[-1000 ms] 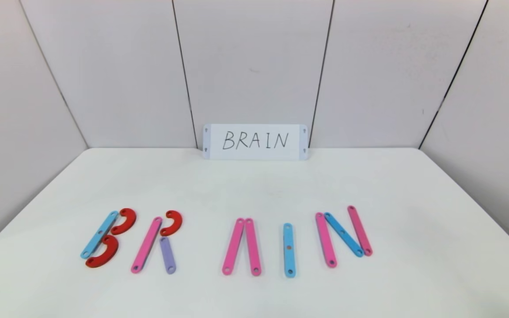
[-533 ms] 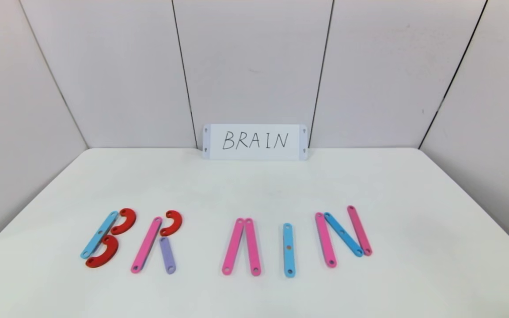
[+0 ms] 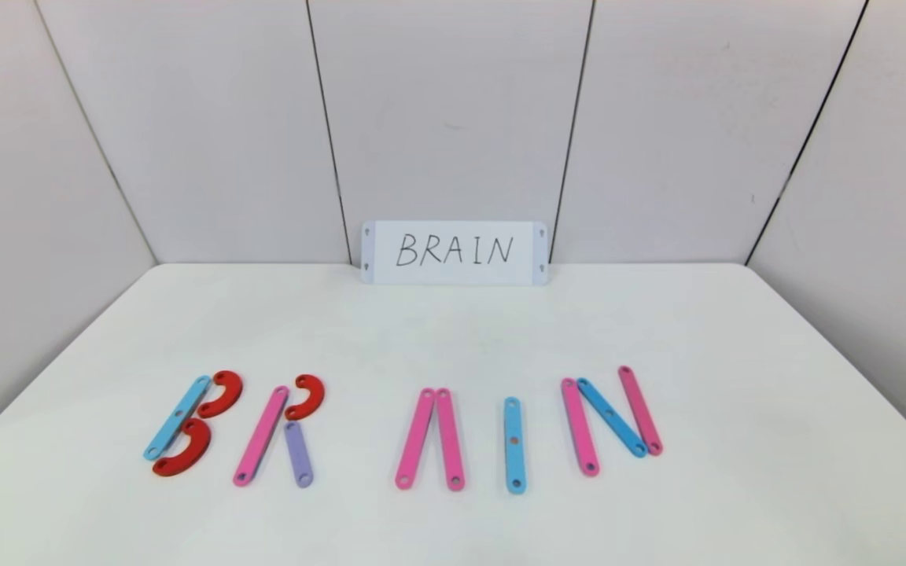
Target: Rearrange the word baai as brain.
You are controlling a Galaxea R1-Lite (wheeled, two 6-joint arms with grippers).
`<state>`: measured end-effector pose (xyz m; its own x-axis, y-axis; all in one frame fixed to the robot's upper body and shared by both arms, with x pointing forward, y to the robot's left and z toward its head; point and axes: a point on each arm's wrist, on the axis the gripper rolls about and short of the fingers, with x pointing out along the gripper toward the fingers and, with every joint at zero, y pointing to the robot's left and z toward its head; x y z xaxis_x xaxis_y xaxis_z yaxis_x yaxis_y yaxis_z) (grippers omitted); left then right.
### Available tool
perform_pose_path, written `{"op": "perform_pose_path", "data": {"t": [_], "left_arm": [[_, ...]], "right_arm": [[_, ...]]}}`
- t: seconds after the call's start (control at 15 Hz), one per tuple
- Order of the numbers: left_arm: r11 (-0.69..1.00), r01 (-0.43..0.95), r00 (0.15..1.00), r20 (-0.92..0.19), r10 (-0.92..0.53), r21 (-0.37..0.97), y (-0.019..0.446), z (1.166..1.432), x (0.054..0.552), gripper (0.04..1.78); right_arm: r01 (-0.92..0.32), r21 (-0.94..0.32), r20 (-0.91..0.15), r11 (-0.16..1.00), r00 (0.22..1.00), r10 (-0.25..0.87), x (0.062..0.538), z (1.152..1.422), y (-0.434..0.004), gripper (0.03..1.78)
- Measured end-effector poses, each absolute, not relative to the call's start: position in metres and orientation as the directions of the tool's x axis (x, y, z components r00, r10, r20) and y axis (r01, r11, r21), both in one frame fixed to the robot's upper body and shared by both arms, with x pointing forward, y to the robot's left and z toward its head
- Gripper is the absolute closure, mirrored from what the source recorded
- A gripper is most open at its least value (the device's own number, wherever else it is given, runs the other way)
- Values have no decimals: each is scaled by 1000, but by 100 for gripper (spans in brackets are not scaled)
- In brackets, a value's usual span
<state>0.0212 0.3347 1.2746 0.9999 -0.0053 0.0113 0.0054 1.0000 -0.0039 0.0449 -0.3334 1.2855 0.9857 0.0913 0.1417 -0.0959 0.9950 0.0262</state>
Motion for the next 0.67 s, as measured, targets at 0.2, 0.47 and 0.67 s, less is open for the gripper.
{"op": "perform_pose_path", "data": {"t": [0.2,0.47,0.67], "left_arm": [[999,-35,993,114,36,-9,335,1256,31,8],[995,-90,984,157,82,42,336,1220,57,8],[996,-54,989,141,45,64,335,1200,67,8]], "right_arm": [[-97,2,176,995,980,95,39,1265,-334,8],[-15,-75,222,997,975,31,52,1235,-335,8],[19,-107,138,994,990,-4,65,1204,-336,8]]}}
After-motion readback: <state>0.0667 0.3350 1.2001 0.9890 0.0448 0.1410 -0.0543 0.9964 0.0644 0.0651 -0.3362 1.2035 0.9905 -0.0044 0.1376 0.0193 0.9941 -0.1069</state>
